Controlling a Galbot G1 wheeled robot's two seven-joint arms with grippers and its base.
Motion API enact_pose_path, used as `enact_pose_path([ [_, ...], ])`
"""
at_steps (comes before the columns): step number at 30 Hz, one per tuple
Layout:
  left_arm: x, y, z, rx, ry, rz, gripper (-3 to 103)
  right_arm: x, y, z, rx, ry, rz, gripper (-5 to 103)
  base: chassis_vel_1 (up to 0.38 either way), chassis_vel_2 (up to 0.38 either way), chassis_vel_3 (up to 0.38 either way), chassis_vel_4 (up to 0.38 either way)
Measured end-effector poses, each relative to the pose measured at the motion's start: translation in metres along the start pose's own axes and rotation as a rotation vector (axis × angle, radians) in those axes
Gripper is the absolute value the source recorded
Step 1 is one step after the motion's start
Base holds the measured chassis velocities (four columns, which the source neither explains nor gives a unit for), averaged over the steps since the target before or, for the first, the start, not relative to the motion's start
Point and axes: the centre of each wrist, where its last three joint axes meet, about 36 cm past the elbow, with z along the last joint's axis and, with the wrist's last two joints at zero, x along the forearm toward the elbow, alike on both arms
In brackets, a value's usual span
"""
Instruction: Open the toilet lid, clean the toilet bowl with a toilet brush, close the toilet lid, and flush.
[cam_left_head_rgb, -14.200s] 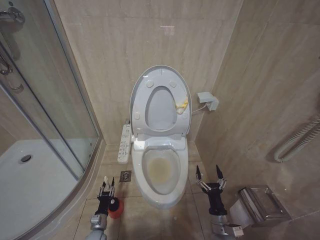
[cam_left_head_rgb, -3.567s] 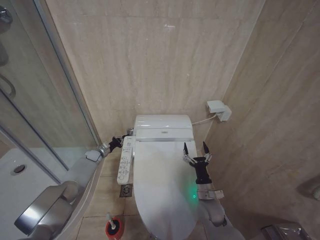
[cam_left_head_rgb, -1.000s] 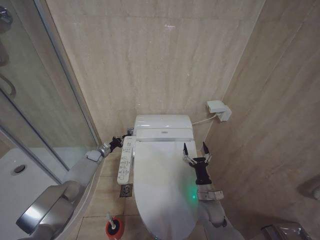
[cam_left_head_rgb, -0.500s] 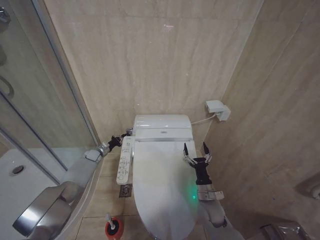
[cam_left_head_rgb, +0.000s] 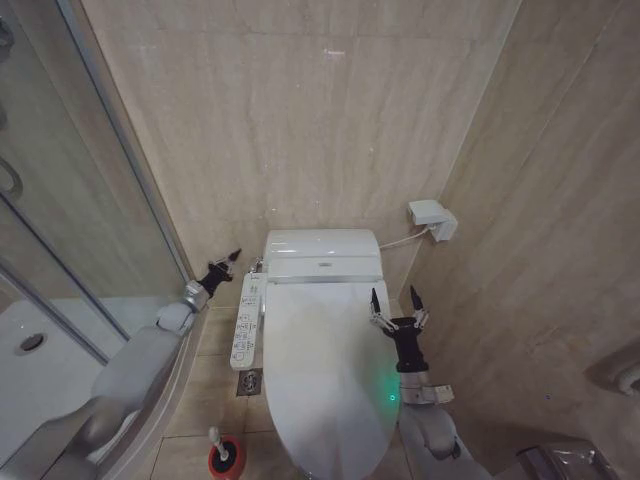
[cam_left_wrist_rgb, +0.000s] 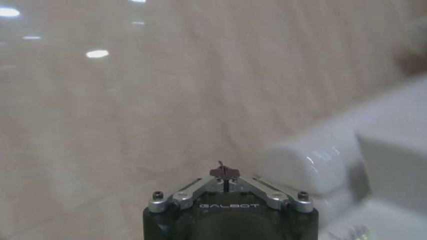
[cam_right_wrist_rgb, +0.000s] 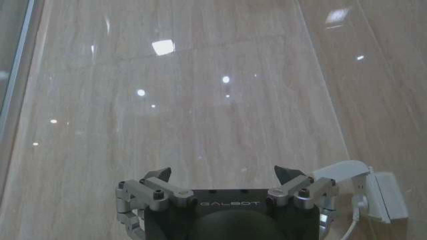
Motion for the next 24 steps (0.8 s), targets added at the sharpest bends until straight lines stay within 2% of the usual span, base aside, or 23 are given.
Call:
enact_pose_path([
  [1,0.0,0.0,0.0,0.0,0.0,0.0,0,0.0,0.0,0.0,0.0,0.0,0.0,100,0.0,0.0,0.0,0.0],
  [3,0.008,-0.016,-0.017,0.06,-0.036,-0.078,0,0.002,-0.002,-0.003,0.005,-0.002,0.007,100,0.0,0.0,0.0,0.0],
  [4,0.008,-0.016,-0.017,0.06,-0.036,-0.078,0,0.002,-0.002,-0.003,0.005,-0.002,0.007,100,0.0,0.0,0.0,0.0],
  [5,0.013,-0.024,-0.026,0.083,-0.051,-0.113,0,0.003,-0.004,-0.004,0.008,-0.002,0.012,100,0.0,0.0,0.0,0.0],
  [6,0.02,-0.03,-0.035,0.105,-0.054,-0.145,15,0.004,-0.004,-0.005,0.011,-0.003,0.015,100,0.0,0.0,0.0,0.0],
  [7,0.02,-0.03,-0.035,0.105,-0.054,-0.145,15,0.004,-0.004,-0.005,0.011,-0.003,0.015,100,0.0,0.0,0.0,0.0],
  [10,0.054,-0.049,-0.073,0.202,-0.031,-0.231,15,0.005,-0.005,-0.008,0.02,-0.003,0.02,100,0.0,0.0,0.0,0.0],
  [12,0.064,-0.054,-0.085,0.22,-0.02,-0.249,15,0.005,-0.005,-0.009,0.022,-0.003,0.021,100,0.0,0.0,0.0,0.0],
  [13,0.079,-0.058,-0.1,0.233,-0.004,-0.276,42,0.006,-0.005,-0.009,0.021,-0.001,0.025,100,0.0,0.0,0.0,0.0],
  [15,0.09,-0.06,-0.111,0.236,0.001,-0.294,42,0.006,-0.004,-0.009,0.02,0.0,0.03,100,0.0,0.0,0.0,0.0],
  [18,0.128,-0.067,-0.147,0.246,0.007,-0.34,42,0.007,-0.007,-0.01,0.021,-0.001,0.043,100,0.0,0.0,0.0,0.0],
  [19,0.128,-0.067,-0.147,0.246,0.007,-0.34,42,0.007,-0.007,-0.01,0.021,-0.001,0.043,100,0.0,0.0,0.0,0.0],
  [20,0.149,-0.074,-0.158,0.258,0.024,-0.348,42,0.008,-0.01,-0.01,0.026,-0.003,0.051,100,0.0,0.0,0.0,0.0],
  [21,0.165,-0.081,-0.163,0.266,0.038,-0.348,69,0.008,-0.012,-0.011,0.028,-0.004,0.057,100,0.0,0.0,0.0,0.0],
  [24,0.194,-0.094,-0.173,0.271,0.067,-0.355,69,0.008,-0.015,-0.014,0.033,-0.01,0.067,100,0.0,0.0,0.0,0.0],
])
